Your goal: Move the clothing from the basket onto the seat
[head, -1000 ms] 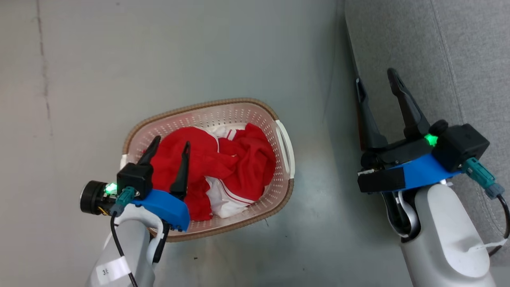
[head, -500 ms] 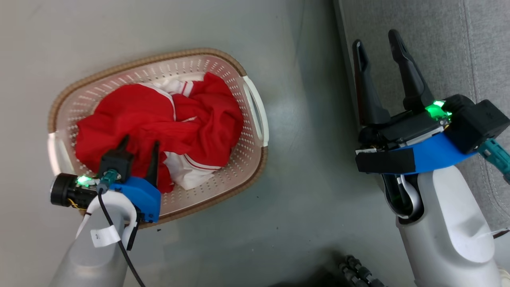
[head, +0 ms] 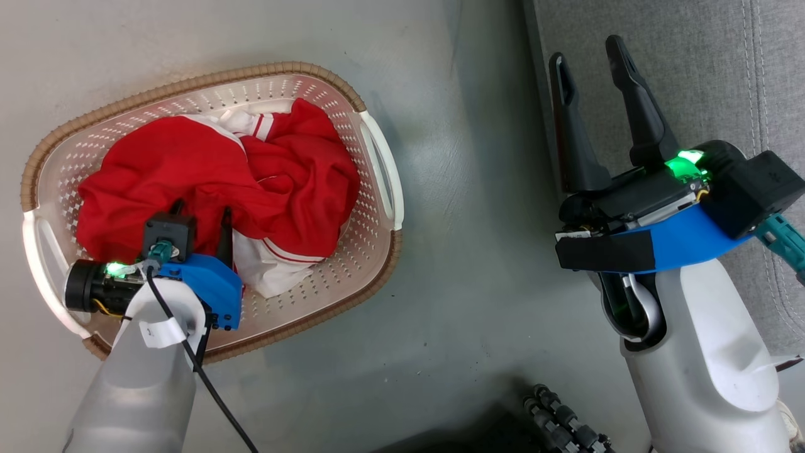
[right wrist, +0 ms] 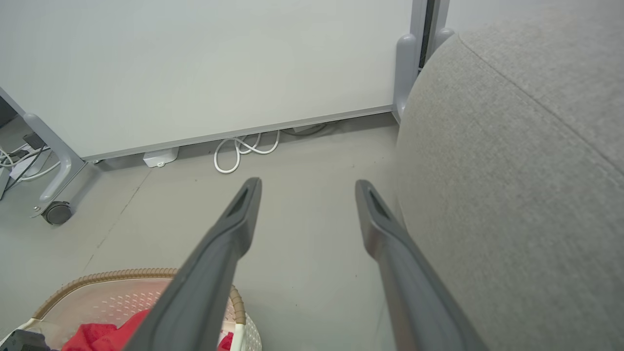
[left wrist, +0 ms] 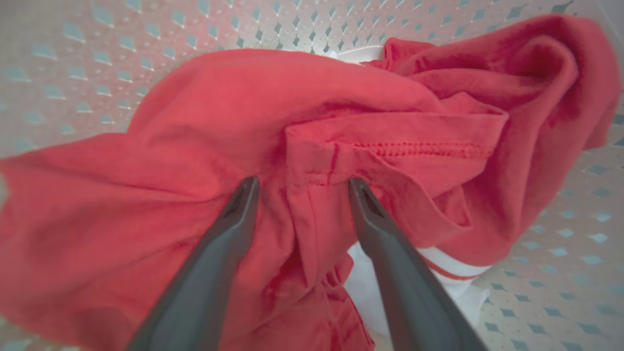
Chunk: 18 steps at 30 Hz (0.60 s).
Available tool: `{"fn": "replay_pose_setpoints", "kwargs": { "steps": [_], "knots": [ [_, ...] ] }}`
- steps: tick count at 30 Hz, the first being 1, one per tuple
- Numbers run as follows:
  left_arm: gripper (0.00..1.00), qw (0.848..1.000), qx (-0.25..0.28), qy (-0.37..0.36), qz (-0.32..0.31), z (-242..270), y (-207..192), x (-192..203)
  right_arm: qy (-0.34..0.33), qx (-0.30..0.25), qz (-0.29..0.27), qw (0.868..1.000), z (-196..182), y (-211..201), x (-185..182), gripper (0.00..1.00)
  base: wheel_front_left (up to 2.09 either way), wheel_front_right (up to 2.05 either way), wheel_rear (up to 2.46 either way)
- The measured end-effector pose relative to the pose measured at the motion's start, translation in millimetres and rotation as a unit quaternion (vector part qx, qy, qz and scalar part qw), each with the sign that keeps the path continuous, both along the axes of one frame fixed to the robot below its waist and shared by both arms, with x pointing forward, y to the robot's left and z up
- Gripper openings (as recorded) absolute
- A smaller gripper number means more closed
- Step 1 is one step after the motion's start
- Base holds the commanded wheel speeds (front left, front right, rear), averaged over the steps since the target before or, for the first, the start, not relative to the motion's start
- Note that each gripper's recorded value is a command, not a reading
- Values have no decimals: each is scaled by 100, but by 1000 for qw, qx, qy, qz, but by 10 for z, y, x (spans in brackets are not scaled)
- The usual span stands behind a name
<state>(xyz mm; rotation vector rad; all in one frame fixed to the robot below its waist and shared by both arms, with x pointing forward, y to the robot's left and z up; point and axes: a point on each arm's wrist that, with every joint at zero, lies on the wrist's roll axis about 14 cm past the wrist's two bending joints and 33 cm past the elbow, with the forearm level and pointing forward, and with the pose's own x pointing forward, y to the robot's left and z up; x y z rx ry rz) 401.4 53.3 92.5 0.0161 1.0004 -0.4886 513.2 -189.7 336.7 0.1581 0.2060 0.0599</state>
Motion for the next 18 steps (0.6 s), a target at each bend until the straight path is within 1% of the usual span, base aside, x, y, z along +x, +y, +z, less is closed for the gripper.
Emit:
{"fn": "replay_pose_setpoints", "kwargs": {
  "steps": [1,2,3,4,5,18],
  "knots": [
    [100,1000,1,4,0,-13,-1,-7,1,0,0,1000,-5,0,-1,100,0,0,0],
    [89,1000,3,6,1,-23,-2,-10,1,1,-1,1000,-11,-2,-2,100,0,0,0],
    [48,1000,3,10,2,-33,-10,-15,2,1,-1,1000,-15,-4,-4,100,0,0,0],
    [38,1000,3,14,4,-41,-16,-27,2,1,-1,1000,-17,-4,-4,100,0,0,0],
    [0,1000,3,17,4,-48,-24,-43,2,1,-1,1000,-19,-6,-6,100,0,0,0],
    [0,999,-6,30,9,-5,-88,-69,-3,1,-3,1000,39,-17,-4,100,0,0,0]
  ]
}}
